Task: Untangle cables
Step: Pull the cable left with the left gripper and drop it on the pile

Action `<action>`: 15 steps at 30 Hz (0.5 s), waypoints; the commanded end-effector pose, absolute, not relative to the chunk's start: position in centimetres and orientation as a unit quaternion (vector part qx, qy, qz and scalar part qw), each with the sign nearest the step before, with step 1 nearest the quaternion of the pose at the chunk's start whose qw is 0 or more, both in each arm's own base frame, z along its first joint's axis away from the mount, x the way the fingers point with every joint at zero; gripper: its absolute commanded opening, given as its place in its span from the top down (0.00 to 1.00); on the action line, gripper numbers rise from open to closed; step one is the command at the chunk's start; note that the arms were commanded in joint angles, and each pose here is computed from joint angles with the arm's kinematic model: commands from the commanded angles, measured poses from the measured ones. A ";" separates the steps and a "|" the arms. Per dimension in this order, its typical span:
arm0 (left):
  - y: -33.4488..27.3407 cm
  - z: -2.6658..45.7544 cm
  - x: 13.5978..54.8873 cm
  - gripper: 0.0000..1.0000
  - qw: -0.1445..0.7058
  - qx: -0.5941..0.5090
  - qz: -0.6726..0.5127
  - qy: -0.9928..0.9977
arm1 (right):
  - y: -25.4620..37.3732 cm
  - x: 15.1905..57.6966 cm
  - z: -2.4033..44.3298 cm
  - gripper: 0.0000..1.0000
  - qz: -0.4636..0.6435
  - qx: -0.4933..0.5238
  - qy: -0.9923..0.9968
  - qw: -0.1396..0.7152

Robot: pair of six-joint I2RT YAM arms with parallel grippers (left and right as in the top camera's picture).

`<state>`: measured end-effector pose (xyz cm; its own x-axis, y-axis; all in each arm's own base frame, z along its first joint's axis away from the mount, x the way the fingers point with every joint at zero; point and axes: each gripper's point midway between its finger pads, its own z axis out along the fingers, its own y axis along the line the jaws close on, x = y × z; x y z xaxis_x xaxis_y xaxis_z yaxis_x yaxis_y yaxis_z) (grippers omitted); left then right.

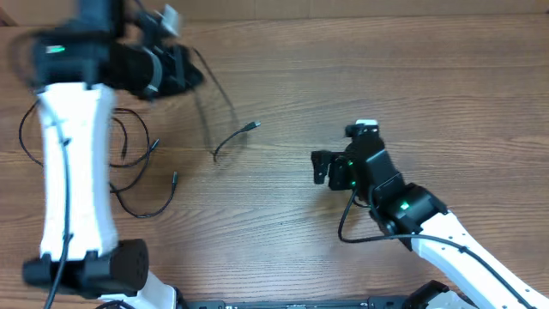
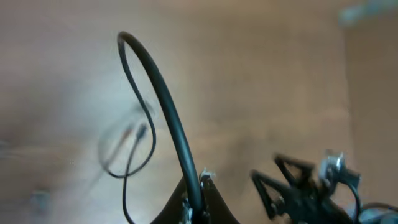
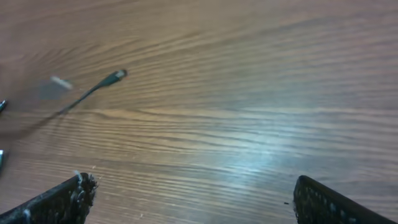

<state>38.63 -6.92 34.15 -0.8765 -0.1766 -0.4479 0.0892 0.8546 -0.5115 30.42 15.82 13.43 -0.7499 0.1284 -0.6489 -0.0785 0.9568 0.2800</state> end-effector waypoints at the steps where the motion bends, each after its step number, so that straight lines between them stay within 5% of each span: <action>1: -0.6 40.8 38.1 0.96 0.374 -0.055 -0.163 0.911 | 15.7 31.0 15.0 0.00 0.173 0.030 0.917 0.357; 13: 14.1 46.0 35.2 0.96 0.468 -0.262 0.018 0.844 | 15.2 30.7 14.5 0.00 0.165 0.033 0.923 0.346; 14: 14.1 45.8 35.2 0.89 0.465 -0.263 0.018 0.845 | 15.2 30.6 14.5 0.00 0.165 0.033 0.924 0.344; 15: 14.1 45.7 35.1 0.66 0.462 -0.263 0.018 0.847 | 15.2 30.6 14.4 0.00 0.164 0.033 0.924 0.343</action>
